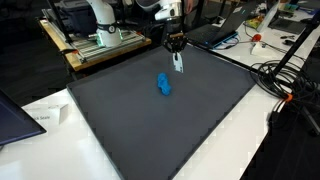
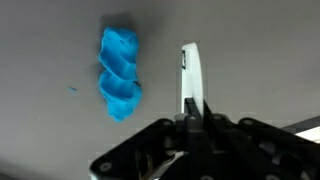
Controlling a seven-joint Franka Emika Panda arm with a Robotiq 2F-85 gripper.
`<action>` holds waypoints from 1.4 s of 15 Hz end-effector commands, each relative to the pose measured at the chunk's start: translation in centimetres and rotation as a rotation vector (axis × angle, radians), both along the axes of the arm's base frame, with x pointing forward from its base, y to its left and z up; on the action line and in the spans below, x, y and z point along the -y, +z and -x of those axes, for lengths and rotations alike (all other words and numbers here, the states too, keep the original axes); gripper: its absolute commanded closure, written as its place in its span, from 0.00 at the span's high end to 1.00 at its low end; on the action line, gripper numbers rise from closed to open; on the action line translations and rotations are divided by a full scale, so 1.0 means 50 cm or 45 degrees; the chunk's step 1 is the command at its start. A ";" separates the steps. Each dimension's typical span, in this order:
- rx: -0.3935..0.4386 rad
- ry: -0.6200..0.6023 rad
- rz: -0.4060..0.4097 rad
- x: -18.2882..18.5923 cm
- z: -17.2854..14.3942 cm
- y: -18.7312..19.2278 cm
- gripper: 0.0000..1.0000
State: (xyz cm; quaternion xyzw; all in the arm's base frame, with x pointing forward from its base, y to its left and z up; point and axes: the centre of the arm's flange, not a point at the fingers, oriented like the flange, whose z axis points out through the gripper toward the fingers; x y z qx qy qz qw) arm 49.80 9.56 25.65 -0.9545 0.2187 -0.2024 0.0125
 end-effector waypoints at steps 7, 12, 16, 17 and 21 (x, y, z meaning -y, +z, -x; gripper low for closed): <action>-0.169 0.024 -0.263 0.007 -0.021 0.105 0.01; -0.288 0.026 -0.425 0.035 -0.071 0.144 0.01; -0.395 0.059 -0.530 0.106 -0.126 0.162 0.01; -0.429 0.085 -0.544 0.126 -0.141 0.156 0.01; -0.524 0.200 -0.622 0.198 -0.184 0.120 0.01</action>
